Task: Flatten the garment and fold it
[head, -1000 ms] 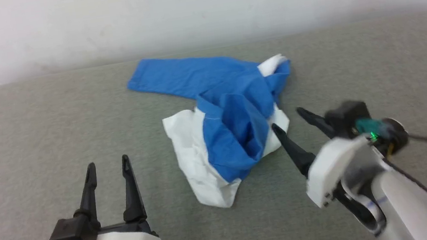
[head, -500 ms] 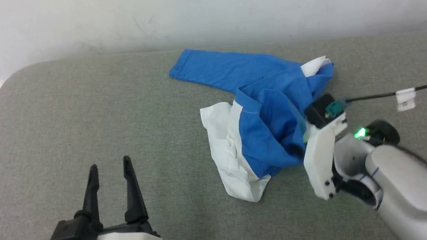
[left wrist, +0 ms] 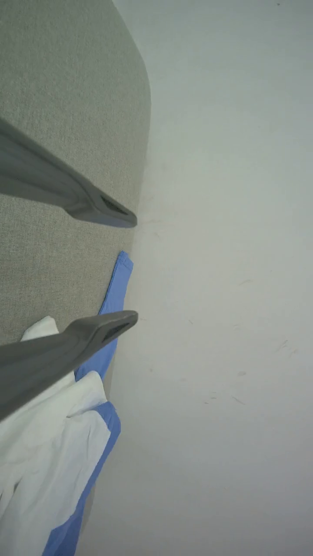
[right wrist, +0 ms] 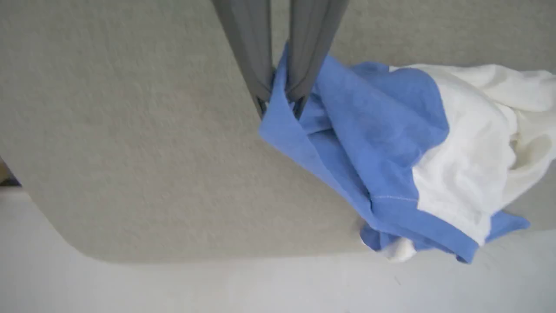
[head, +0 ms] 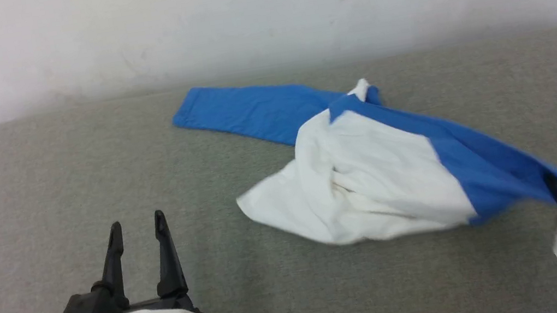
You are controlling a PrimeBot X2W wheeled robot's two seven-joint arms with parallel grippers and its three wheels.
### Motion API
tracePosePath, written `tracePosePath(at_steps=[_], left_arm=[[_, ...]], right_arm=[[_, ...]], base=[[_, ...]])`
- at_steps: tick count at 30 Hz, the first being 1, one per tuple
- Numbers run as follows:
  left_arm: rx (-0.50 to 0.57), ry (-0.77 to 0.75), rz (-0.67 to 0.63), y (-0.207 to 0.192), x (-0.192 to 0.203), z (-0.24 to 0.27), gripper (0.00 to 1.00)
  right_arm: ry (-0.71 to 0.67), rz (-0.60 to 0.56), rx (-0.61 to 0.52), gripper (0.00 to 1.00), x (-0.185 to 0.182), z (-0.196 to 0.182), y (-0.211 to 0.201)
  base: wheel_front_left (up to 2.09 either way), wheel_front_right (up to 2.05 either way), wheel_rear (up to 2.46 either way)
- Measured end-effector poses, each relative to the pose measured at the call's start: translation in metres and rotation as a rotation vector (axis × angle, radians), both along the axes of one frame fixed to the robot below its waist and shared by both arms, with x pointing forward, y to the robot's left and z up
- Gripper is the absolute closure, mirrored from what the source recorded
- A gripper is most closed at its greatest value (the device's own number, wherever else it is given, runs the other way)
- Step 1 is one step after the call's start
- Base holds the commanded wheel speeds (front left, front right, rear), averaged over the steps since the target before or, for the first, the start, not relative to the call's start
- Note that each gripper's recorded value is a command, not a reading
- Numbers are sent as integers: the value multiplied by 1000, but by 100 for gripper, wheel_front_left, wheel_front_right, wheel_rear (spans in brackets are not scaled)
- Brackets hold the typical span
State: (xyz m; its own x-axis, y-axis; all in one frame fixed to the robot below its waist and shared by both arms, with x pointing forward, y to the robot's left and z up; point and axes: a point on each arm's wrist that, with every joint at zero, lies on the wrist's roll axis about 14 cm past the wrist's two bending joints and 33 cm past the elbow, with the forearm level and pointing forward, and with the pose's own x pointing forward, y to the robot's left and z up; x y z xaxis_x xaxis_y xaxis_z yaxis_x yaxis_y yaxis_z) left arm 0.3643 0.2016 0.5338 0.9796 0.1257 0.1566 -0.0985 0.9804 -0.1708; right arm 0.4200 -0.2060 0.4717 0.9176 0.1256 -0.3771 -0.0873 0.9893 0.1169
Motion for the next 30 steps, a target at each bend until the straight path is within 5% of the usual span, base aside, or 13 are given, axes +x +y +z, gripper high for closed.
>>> tracePosePath(at_steps=[5,9,10,12,21,30], left_arm=[[2,-4,-43,-14,8,1,0],[-1,-1,-63,-19,13,-1,0],[0,0,-63,-19,14,-1,0],[1,6,-63,-19,16,-3,0],[1,37,-59,-17,12,-13,0],[0,62,-65,-17,1,-21,0]], right_arm=[[250,-279,31,100,-98,-72,-68],[366,-393,31,96,-155,-101,-86],[356,-405,35,72,-158,-101,-87],[291,-421,34,0,-154,-92,-88],[-172,-403,-15,0,-98,-12,-86],[-322,-157,-54,0,-74,31,-12]], base=[[0,0,0],[0,0,0],[0,0,0],[0,0,0],[0,0,0],[0,0,0]])
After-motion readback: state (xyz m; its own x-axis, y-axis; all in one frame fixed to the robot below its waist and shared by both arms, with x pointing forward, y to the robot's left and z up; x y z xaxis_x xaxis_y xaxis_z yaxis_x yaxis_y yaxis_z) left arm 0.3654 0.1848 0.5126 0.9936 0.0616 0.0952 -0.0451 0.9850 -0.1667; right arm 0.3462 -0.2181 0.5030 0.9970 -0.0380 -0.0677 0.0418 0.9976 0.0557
